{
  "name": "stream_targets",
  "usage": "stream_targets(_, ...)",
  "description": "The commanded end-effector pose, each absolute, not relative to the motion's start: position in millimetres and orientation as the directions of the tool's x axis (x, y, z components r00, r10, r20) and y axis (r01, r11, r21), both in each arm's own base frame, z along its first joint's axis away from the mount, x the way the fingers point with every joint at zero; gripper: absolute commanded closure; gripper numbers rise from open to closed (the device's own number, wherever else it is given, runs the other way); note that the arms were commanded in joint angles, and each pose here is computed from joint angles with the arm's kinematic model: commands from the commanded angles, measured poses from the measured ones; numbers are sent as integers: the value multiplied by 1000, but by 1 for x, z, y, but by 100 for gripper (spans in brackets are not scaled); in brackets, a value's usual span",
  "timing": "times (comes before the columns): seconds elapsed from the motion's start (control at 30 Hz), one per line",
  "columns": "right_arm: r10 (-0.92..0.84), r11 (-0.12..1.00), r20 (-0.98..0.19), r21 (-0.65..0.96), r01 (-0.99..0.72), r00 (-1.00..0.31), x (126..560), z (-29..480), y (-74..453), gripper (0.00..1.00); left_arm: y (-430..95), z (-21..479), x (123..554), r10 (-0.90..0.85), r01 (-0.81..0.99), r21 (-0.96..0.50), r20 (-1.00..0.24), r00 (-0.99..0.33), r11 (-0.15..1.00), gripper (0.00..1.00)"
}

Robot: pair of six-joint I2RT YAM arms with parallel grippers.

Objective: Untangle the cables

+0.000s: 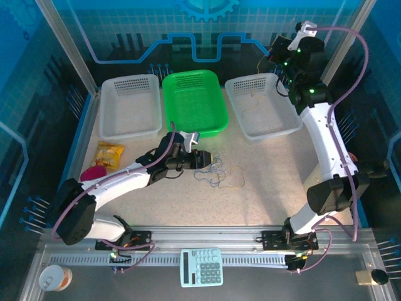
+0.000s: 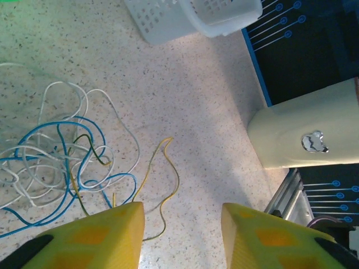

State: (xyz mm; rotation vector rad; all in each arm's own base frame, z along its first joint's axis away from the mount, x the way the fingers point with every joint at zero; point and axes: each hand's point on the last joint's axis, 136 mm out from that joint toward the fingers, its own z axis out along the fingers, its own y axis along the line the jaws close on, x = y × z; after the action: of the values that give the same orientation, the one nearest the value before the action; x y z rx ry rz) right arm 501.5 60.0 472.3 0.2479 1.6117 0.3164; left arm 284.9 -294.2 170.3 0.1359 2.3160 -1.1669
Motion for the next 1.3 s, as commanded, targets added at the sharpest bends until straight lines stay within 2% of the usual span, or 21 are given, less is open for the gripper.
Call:
stream_targets(0.0, 279, 958, -955, 269, 99, -104, 512, 438, 47, 100, -297, 191, 279, -128, 360, -717, -528, -840, 597, 54)
stream_targets(0.17, 253, 962, -934, 215, 166, -254, 524, 373, 48, 100, -296, 203, 279, -144, 369, -720, -542, -828, 588, 46)
stream_targets(0.3, 235, 966, -901, 175, 189, -364, 523, 320, 50, 98, -294, 218, 279, -163, 382, -722, -560, -812, 577, 45)
stream_targets(0.37, 222, 969, -883, 155, 190, -413, 521, 302, 51, 86, -292, 227, 279, -173, 390, -721, -572, -802, 572, 43)
stream_targets(0.47, 226, 970, -855, 151, 193, -466, 518, 285, 50, 44, -291, 240, 278, -186, 405, -720, -588, -787, 563, 41)
stream_targets(0.5, 232, 969, -850, 160, 189, -473, 516, 285, 50, 32, -290, 244, 278, -190, 409, -719, -593, -782, 562, 41)
stream_targets(0.6, 244, 969, -850, 195, 151, -466, 509, 300, 55, 19, -287, 256, 277, -203, 421, -713, -611, -765, 561, 41)
stream_targets(0.8, 314, 944, -840, 324, 54, -442, 482, 338, 73, 16, -281, 273, 276, -231, 436, -706, -636, -736, 558, 32)
stream_targets(0.97, 374, 893, -790, 447, -40, -486, 442, 336, 99, 16, -279, 272, 273, -234, 430, -710, -632, -739, 558, 25)
stream_targets(1.13, 348, 876, -744, 475, -85, -571, 389, 297, 125, 16, -275, 260, 271, -238, 406, -712, -618, -749, 572, 14)
stream_targets(1.27, 299, 881, -683, 466, -82, -666, 344, 245, 139, 17, -271, 245, 269, -236, 381, -713, -603, -762, 589, 1)
